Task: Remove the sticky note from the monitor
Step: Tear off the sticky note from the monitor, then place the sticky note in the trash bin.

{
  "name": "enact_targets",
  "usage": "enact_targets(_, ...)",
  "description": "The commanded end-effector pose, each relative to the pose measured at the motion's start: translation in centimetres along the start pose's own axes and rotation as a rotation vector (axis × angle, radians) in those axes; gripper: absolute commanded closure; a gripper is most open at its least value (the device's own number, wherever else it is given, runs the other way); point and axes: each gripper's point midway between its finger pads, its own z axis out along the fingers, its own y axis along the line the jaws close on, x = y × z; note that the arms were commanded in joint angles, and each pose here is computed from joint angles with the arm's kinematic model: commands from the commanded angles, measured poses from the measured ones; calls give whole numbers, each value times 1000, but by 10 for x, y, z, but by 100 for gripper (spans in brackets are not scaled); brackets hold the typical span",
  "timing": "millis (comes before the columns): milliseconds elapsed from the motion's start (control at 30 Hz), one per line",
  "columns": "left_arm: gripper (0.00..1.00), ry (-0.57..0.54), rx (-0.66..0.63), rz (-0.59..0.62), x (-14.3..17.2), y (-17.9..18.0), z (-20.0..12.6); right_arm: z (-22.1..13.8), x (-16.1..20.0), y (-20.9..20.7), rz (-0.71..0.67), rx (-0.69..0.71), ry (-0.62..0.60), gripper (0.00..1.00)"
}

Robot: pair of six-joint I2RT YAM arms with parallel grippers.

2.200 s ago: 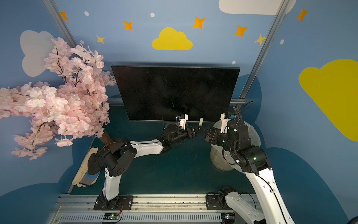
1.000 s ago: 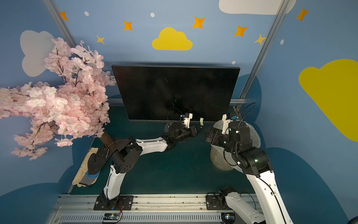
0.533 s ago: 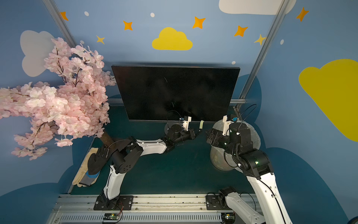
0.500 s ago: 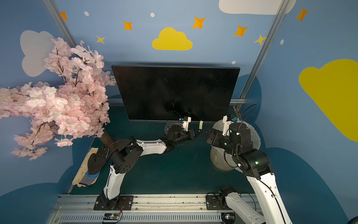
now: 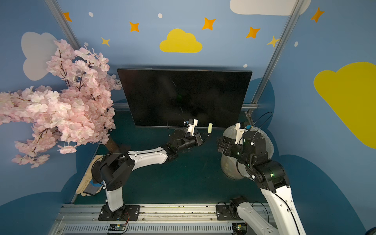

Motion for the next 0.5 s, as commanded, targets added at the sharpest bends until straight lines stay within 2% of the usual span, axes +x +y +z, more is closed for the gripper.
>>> enact_targets(0,97,23,12,46,-5,-18,-1,-9,-1,-4,-4,16,-11,15)
enact_targets(467,97,173,71,173,-9,-76,25,-56,-22,-25,-35,140,-173,14)
